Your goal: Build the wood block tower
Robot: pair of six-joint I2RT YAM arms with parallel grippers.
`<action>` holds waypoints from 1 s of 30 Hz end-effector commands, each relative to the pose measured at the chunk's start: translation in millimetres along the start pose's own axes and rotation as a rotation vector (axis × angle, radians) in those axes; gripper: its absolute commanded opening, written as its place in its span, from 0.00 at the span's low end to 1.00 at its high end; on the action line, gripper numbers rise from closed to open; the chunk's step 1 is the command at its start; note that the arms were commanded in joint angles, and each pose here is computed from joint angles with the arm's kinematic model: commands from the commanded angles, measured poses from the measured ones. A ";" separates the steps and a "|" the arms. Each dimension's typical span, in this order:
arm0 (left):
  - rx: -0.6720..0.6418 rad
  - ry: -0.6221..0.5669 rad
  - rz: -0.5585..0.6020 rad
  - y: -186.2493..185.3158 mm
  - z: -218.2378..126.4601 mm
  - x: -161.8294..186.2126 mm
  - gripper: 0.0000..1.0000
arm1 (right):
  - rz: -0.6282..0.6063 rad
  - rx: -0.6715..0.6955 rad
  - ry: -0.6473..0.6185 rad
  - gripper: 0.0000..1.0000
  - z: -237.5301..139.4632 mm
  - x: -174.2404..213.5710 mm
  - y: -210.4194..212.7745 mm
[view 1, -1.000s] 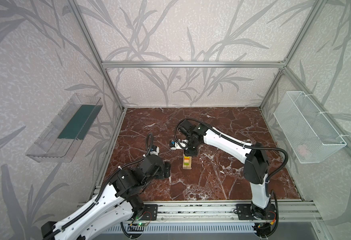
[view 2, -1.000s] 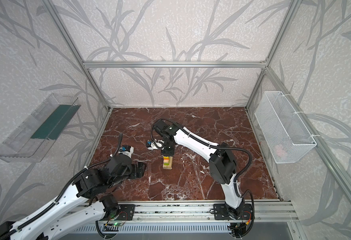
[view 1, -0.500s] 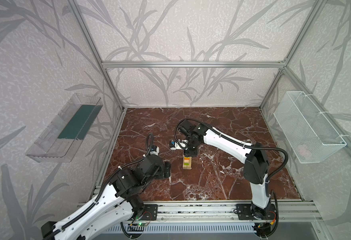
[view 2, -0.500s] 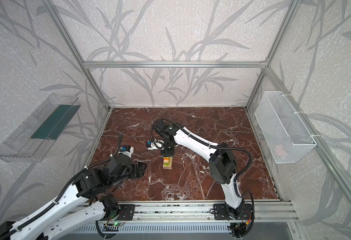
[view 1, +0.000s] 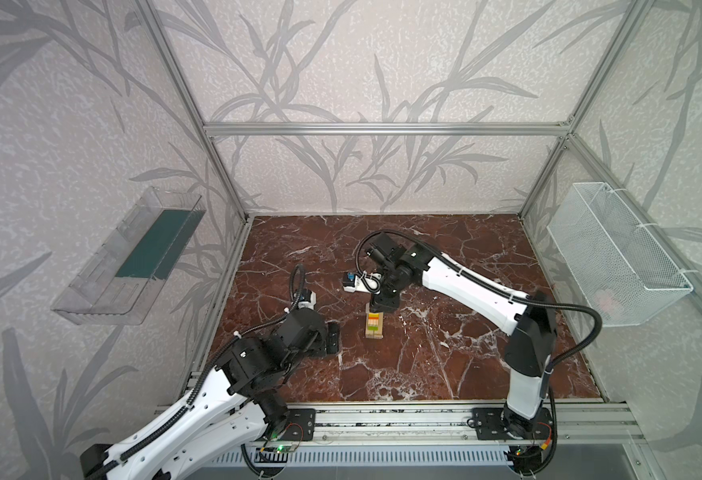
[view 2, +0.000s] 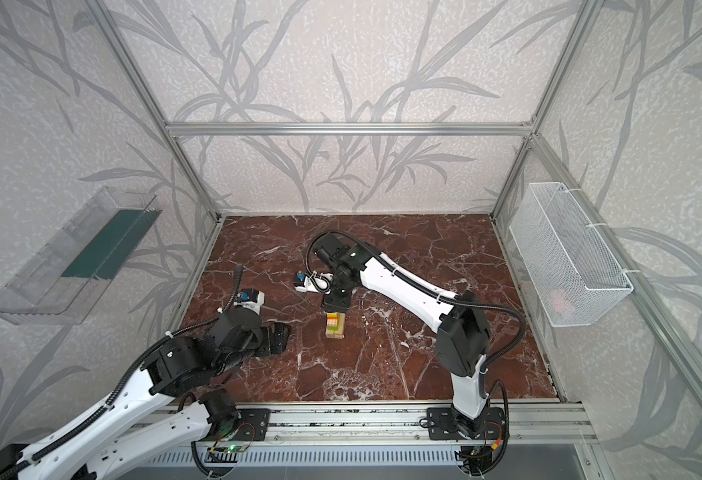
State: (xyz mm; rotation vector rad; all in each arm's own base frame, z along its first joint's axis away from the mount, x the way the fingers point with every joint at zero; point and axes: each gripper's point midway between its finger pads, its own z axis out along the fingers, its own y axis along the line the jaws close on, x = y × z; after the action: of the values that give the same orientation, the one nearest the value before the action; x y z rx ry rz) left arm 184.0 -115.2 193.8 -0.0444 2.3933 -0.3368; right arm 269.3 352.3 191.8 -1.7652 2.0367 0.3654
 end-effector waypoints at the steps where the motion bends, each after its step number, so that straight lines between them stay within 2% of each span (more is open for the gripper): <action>1: -0.109 -0.088 -0.017 18.3 -12.5 -22.9 0.96 | 0.184 0.132 -0.190 0.66 -62.4 -9.5 -16.6; 3: -0.176 -0.131 -0.032 27.6 -14.1 -36.6 0.97 | 0.345 0.224 -0.261 0.74 -78.0 7.2 -35.7; 6: -0.322 -0.185 -0.072 49.5 -9.0 -61.1 1.00 | 0.645 0.410 -0.300 0.87 -101.7 65.1 -69.3; 10: -0.533 -0.302 -0.180 100.2 13.2 -97.4 1.00 | 0.959 0.732 -0.174 0.99 -115.1 179.4 -106.9; 13: -0.695 -0.374 -0.249 150.5 21.8 -116.8 1.00 | 1.067 0.966 -0.092 0.99 -120.2 249.1 -128.2; 16: -0.781 -0.417 -0.203 187.7 40.3 -121.0 1.00 | 1.127 1.110 -0.090 0.99 -111.0 301.3 -146.4; 19: -0.818 -0.461 -0.132 211.2 66.4 -110.8 1.00 | 1.160 1.185 -0.068 0.99 -93.6 338.0 -156.9; 22: -0.780 -0.509 -0.028 213.1 94.0 -105.0 1.00 | 1.079 1.197 -0.142 0.99 -72.8 340.0 -168.3; 24: -0.727 -0.543 -0.003 210.1 108.5 -106.0 1.00 | 1.032 1.175 -0.215 0.99 -61.2 335.4 -172.7; 27: -0.640 -0.619 0.056 198.2 120.9 -114.0 1.00 | 0.967 1.169 -0.342 0.99 -62.8 324.0 -177.7; 28: -0.602 -0.640 0.045 196.5 124.0 -117.1 1.00 | 0.939 1.130 -0.416 0.99 -61.4 318.1 -179.5; 30: -0.517 -0.615 0.054 191.2 139.3 -114.5 1.00 | 0.970 1.061 -0.428 0.99 -51.4 322.4 -182.2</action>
State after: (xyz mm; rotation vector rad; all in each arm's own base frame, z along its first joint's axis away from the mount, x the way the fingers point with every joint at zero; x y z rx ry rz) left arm 342.9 66.2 76.0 -0.3607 2.0041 0.4411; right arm 375.7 4.7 56.9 -0.0128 2.1949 -0.2483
